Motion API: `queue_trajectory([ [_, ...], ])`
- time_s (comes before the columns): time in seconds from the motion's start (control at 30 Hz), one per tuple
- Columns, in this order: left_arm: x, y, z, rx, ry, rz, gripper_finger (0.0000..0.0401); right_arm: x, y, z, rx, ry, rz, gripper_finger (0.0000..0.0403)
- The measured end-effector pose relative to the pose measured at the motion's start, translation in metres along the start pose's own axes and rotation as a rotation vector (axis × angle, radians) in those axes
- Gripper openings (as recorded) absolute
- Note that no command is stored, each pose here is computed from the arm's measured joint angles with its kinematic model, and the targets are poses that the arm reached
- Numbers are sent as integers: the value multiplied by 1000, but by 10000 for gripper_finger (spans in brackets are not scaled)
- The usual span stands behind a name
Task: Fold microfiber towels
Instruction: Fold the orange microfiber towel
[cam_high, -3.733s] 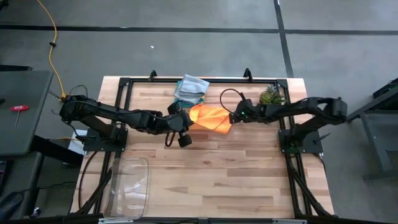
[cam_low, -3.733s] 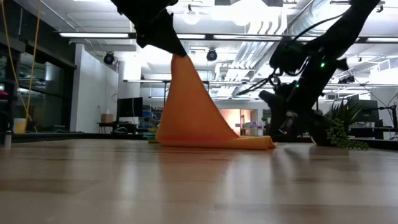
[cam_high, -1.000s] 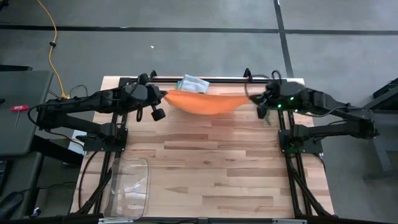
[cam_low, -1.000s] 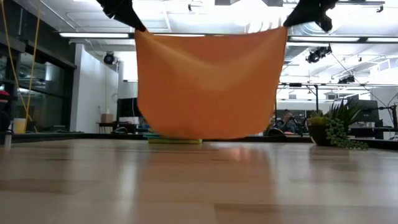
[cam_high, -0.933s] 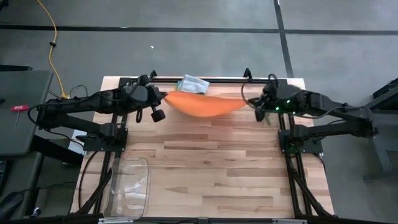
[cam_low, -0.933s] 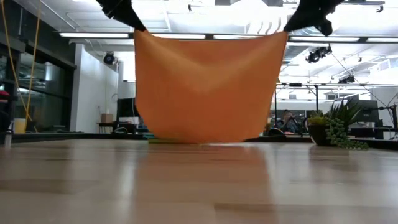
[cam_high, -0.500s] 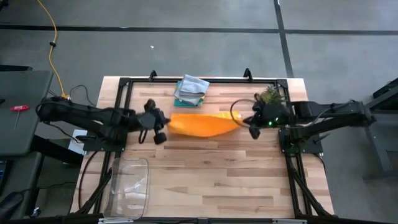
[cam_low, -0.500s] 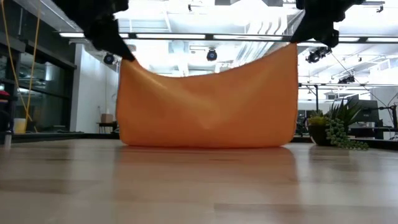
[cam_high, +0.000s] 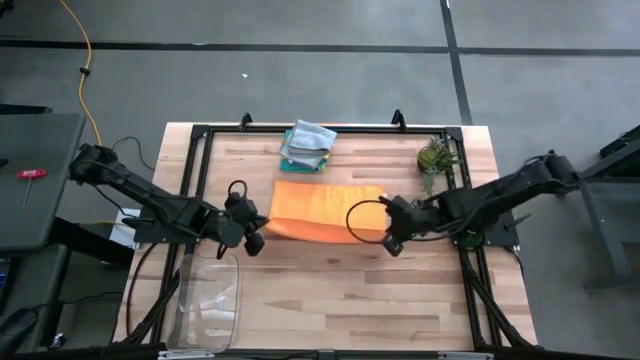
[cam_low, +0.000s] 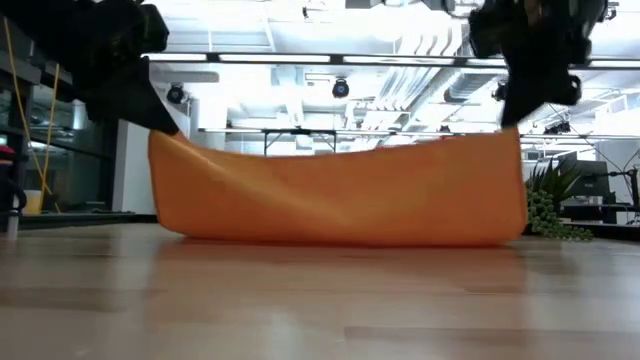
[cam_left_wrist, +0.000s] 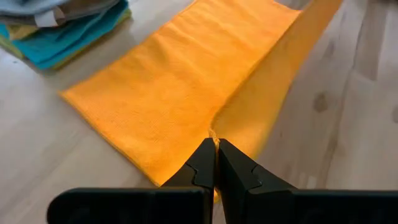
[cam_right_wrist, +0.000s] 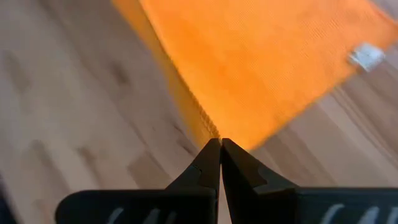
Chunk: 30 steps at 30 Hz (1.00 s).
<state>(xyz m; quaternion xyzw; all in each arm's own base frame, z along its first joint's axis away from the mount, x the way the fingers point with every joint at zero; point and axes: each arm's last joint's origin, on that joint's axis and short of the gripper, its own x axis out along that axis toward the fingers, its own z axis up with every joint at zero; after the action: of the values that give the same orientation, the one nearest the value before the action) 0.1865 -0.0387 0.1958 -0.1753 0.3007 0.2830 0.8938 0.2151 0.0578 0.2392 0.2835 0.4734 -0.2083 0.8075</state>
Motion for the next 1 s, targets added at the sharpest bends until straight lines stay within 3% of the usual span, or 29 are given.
queue_trajectory([
  [0.17, 11, 4, 3, 39, -40, 84, 0, 21, -5, 7, 86, 26, -114, 0],
  [0.43, 36, 38, 24, 9, -30, 275, 0, 35, -33, 36, 237, -50, -261, 0],
  [0.67, 44, 60, 35, -24, -15, 351, 0, 40, -57, 56, 308, -84, -344, 0],
  [1.0, 54, 66, 34, -35, 38, 362, 0, 75, -64, 63, 302, 0, -397, 0],
])
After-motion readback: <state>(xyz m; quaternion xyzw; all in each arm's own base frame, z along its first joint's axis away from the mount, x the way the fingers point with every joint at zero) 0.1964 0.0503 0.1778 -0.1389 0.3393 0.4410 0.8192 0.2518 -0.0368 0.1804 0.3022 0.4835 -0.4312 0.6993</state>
